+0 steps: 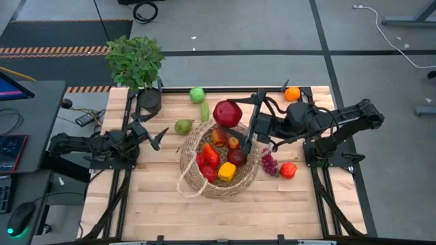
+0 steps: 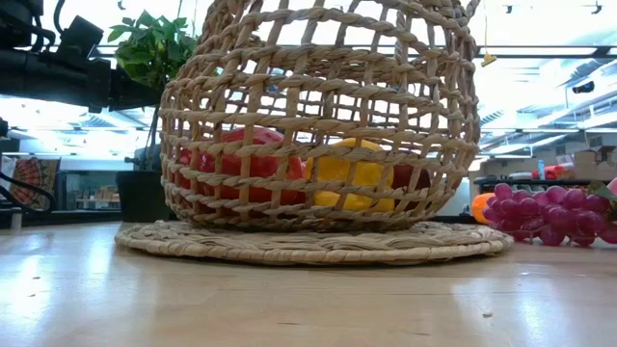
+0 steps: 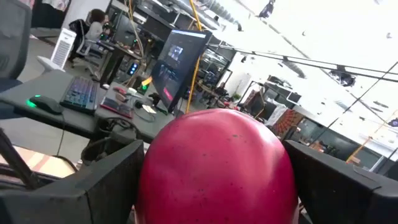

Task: Build produce basket
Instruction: Put the pomegranate into the woven basket

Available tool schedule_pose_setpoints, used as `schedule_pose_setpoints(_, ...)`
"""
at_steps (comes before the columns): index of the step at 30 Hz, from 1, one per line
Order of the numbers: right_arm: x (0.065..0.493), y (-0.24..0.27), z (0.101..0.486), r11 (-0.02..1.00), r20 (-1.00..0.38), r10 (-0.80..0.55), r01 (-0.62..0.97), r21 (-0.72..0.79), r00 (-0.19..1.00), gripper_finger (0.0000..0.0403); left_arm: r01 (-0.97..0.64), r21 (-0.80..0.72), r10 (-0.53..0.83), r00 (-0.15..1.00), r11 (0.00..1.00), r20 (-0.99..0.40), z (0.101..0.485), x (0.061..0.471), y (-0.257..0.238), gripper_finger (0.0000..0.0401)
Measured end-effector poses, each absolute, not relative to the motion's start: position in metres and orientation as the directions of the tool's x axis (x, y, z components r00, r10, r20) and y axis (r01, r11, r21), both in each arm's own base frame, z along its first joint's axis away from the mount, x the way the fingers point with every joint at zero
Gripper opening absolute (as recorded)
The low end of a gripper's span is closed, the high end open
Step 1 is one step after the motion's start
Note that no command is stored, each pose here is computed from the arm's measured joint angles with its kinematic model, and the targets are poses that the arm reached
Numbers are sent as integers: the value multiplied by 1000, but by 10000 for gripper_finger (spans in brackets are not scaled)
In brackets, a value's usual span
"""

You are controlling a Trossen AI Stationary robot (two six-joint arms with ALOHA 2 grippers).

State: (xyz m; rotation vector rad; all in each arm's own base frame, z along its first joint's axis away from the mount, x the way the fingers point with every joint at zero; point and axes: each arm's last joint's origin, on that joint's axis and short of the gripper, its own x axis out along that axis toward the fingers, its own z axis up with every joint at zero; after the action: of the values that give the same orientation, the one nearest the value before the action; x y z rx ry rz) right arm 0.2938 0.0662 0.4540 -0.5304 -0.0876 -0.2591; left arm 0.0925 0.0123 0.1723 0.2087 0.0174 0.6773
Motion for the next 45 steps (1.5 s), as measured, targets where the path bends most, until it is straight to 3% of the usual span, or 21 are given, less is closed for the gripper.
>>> schedule_pose_setpoints(9, 290, 81, 453, 841, 138, -244, 280, -463, 960, 377, -621, 197, 624, 779, 759, 53, 172, 92, 12, 388)
schedule_pose_setpoints(15, 289, 86, 458, 912, 71, -228, 239, -334, 971, 377, -621, 196, 624, 780, 759, 53, 172, 92, 12, 388)
schedule_pose_setpoints(22, 303, 80, 451, 984, -14, -106, 103, -143, 994, 377, -621, 195, 624, 780, 759, 54, 173, 92, 12, 388)
schedule_pose_setpoints(34, 321, 62, 416, 983, -268, -52, 97, 154, 962, 378, -613, 211, 620, 784, 762, 38, 171, 94, 12, 388)
schedule_pose_setpoints(38, 327, 60, 403, 981, -341, -44, 105, 165, 939, 378, -613, 210, 620, 784, 762, 38, 171, 94, 12, 388)
schedule_pose_setpoints(45, 339, 65, 389, 999, -389, -28, 39, 20, 921, 378, -614, 207, 621, 783, 761, 41, 171, 94, 12, 388)
